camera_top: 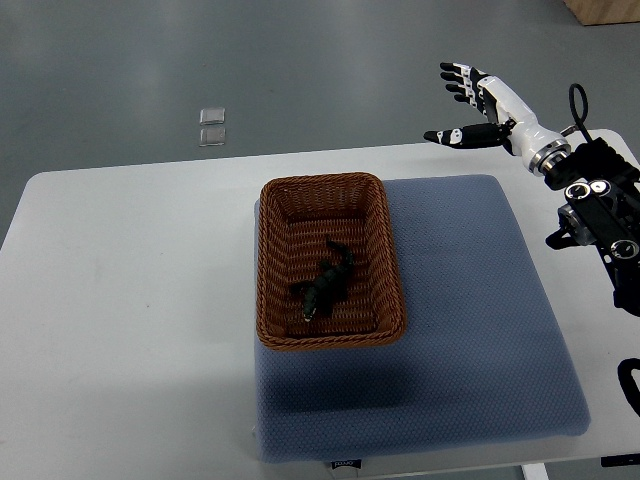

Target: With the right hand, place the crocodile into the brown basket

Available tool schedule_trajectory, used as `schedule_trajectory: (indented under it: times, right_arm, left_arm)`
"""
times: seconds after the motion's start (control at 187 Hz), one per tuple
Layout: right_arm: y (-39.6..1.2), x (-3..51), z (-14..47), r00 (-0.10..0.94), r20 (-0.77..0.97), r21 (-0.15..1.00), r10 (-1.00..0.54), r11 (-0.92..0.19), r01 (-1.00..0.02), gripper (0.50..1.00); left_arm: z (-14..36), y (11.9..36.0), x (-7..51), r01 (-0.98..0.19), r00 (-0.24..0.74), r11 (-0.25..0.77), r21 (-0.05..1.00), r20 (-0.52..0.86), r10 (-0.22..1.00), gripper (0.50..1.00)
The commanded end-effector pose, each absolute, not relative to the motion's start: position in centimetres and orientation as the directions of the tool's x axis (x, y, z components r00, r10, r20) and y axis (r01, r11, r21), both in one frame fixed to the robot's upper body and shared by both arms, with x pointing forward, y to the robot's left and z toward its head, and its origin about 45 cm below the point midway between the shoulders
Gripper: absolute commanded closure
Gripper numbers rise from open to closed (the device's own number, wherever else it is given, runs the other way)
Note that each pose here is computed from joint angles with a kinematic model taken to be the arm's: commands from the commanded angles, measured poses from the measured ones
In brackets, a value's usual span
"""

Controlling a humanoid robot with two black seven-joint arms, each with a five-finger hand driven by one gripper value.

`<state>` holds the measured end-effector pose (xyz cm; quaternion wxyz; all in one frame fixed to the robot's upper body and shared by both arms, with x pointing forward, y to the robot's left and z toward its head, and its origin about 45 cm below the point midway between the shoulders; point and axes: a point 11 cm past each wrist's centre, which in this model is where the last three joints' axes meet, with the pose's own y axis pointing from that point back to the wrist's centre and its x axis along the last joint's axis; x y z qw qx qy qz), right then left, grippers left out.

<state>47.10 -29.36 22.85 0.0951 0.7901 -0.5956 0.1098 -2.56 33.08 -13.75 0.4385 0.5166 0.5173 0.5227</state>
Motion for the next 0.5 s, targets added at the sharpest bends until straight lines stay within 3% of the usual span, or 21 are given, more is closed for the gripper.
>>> schedule_trajectory:
  times: [0.0, 0.311, 0.493]
  right_arm:
    - [-30.5, 47.0, 21.4, 0.222, 0.133, 0.069, -0.966, -0.215, -0.974, 0.574]
    - [-31.8, 46.5, 19.4, 0.186, -0.082, 0.126, -0.979, -0.195, -0.973, 0.574]
    - [-32.3, 46.3, 18.9, 0.148, -0.099, 0.133, -0.984, -0.161, -0.978, 0.572]
  left_arm:
    - [-13.8, 33.1, -2.6, 0.076, -0.08, -0.08, 0.994, 0.086, 0.993, 0.5]
    - [-13.8, 33.1, -2.6, 0.076, -0.08, -0.08, 0.994, 0.086, 0.993, 0.5]
    - [-13.8, 33.1, -2.6, 0.076, -0.082, -0.08, 0.994, 0.086, 0.993, 0.5]
